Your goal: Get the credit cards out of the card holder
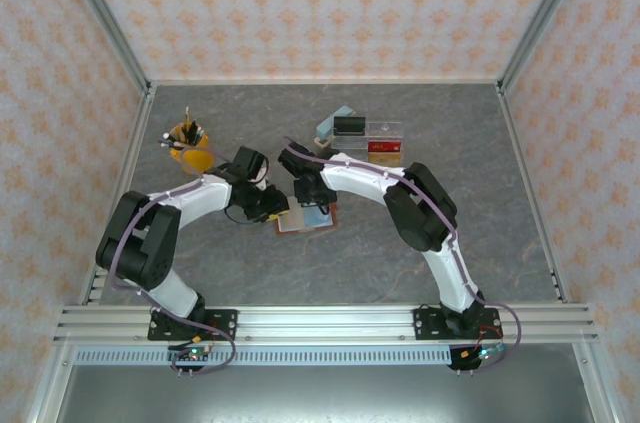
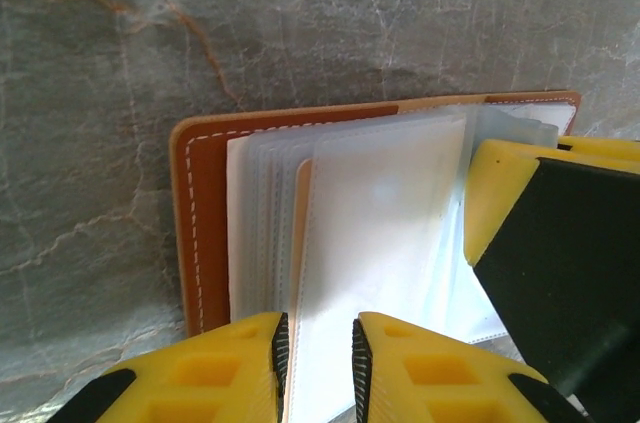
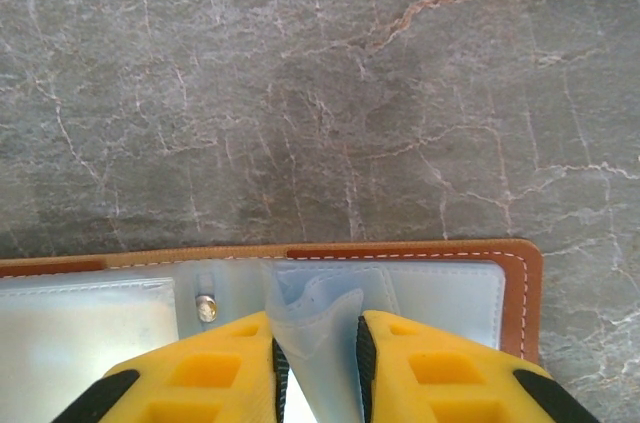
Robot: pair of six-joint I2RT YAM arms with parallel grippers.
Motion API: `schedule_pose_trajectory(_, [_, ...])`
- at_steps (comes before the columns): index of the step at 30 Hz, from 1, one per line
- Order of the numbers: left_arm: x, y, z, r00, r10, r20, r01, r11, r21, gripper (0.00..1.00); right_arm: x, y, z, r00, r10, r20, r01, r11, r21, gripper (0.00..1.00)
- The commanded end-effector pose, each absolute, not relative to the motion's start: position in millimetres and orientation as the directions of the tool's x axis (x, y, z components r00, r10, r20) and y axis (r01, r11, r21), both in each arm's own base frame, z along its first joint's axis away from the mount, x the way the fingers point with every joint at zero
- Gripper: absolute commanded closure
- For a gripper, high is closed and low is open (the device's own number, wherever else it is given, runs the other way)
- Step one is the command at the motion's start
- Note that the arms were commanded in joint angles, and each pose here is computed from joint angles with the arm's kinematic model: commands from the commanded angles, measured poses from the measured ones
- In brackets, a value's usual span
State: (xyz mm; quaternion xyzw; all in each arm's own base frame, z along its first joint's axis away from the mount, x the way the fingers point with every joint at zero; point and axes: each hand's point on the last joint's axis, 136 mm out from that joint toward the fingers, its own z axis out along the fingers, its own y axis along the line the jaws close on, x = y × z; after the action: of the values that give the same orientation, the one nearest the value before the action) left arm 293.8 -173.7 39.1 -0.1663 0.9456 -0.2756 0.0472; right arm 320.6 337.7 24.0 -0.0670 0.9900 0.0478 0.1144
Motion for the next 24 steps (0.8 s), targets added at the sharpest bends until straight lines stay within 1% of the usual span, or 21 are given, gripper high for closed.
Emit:
schedule_pose_trajectory(1, [305,-184,48,-0.949,-0.314,-0.028,-0.242,0.782,-0.574,0.73,300,322,-11,-0.984,-0.122,-0.129,-0.128,0.991,0.035,0.73])
schedule_pose_trajectory(5, [305,-183,43,-0.949,-0.314,-0.02,-0.248,0.788,-0.564,0.74,300,321,-12,-0.985,-0.121,-0.127,-0.126,0.991,0.033,0.73])
schedule_pose_trajectory(9, [304,-180,36,-0.947,-0.32,-0.009,-0.265,0.798,-0.541,0.72,300,320,-12,-0.985,-0.12,-0.127,-0.125,0.992,0.031,0.73])
schedule_pose_trajectory(14, [302,-171,31,-0.945,-0.327,-0.021,-0.274,0.823,-0.498,0.69,299,318,-13,-0.985,-0.119,-0.124,-0.123,0.992,0.027,0.73])
schedule_pose_trajectory(20, [303,-162,35,-0.942,-0.333,-0.052,-0.275,0.847,-0.455,0.7,298,318,-13,-0.985,-0.119,-0.123,-0.123,0.992,0.025,0.73])
schedule_pose_trajectory(24, [303,-162,39,-0.943,-0.327,-0.064,-0.263,0.848,-0.46,0.71,298,317,-14,-0.985,-0.122,-0.123,-0.125,0.992,0.023,0.73])
